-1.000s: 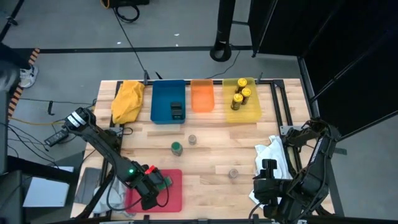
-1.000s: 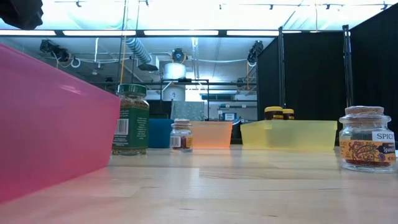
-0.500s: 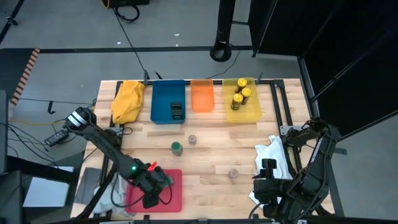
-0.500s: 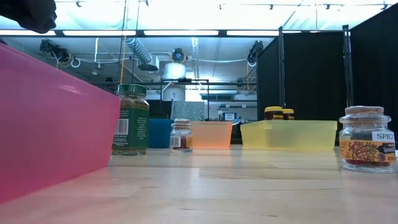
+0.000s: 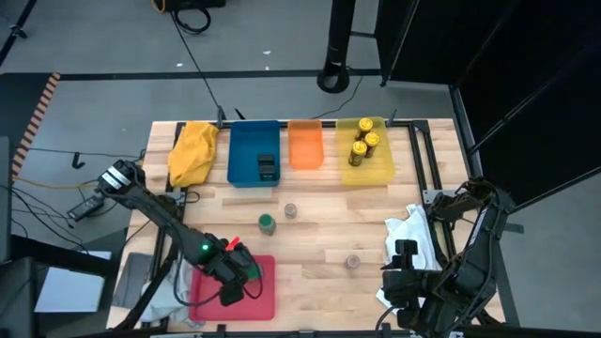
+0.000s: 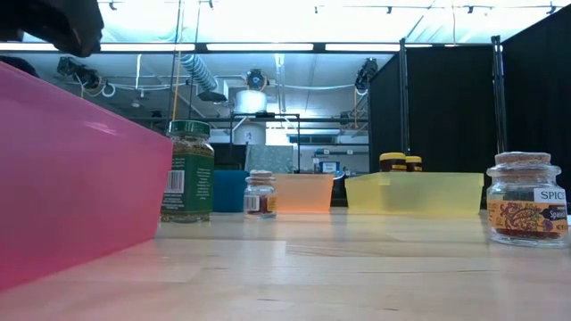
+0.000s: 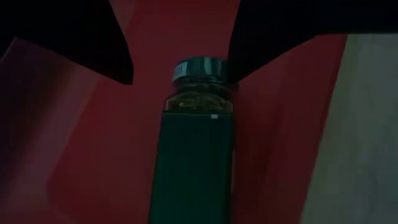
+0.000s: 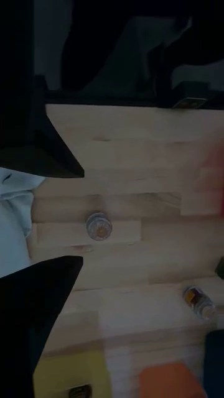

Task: Sort spices by type
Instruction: Adjust the green seasoning bottle in the red bin

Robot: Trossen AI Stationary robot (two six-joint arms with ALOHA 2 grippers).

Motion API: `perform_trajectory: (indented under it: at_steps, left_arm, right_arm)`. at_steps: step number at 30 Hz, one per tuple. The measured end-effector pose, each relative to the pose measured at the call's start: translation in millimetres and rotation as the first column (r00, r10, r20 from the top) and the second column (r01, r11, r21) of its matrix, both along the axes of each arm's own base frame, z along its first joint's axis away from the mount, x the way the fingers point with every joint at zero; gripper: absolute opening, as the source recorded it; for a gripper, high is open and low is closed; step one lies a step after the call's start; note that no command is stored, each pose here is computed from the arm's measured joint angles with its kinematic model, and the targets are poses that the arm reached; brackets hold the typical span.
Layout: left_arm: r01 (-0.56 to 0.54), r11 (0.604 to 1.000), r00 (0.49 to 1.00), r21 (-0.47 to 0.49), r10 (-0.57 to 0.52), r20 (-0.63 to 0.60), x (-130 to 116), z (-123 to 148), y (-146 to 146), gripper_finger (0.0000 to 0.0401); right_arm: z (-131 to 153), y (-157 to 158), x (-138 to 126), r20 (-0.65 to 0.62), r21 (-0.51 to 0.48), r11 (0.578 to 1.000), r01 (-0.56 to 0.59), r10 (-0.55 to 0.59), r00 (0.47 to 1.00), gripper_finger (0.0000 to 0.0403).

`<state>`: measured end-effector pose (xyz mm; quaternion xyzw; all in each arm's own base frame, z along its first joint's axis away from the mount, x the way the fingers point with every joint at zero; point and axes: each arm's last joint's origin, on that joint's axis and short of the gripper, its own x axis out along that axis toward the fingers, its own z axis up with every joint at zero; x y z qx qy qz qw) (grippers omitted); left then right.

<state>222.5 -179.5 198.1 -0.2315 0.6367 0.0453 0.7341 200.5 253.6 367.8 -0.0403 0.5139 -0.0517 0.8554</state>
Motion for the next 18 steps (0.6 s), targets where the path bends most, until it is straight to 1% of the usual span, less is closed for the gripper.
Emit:
perform_trajectory:
  at_steps: [2, 4, 6, 12, 16, 18]
  left_arm:
    - [0.01, 1.0, 1.0, 0.02, -0.011, 0.005, 0.4, -2.5, -0.8, 0.0266]
    - [0.05, 0.998, 0.999, 0.046, -0.05, 0.0, -0.9, -5.1, -1.8, 0.0266]
    - [0.065, 0.995, 0.998, 0.072, -0.066, 0.007, -0.6, -7.4, -2.1, 0.0266]
    - [0.121, 0.982, 0.991, 0.143, -0.127, 0.03, -2.2, -11.4, -4.3, 0.0266]
    - [0.132, 0.978, 0.99, 0.163, -0.137, 0.018, -3.4, -18.4, -5.5, 0.0266]
    - [0.139, 0.974, 0.99, 0.179, -0.14, -0.009, -5.0, -24.0, -5.0, 0.0266]
  right_arm:
    - [0.1, 0.5, 0.4, 0.004, 0.005, 1.0, 0.0, 0.0, 1.0, 0.0224]
    - [0.2, 0.8, 0.6, 0.006, 0.008, 1.0, 0.0, 0.0, 1.0, 0.0224]
    - [0.2, 0.8, 0.6, 0.006, 0.009, 1.0, 0.0, 0.0, 1.0, 0.0224]
    - [0.1, 1.1, 0.8, 0.007, 0.011, 1.0, 0.0, 0.0, 1.0, 0.0224]
    - [0.3, 1.4, 1.0, 0.011, 0.017, 1.0, 0.004, -0.004, 1.0, 0.0224]
    - [0.4, 1.5, 1.1, 0.012, 0.019, 1.0, 0.004, -0.004, 1.0, 0.0224]
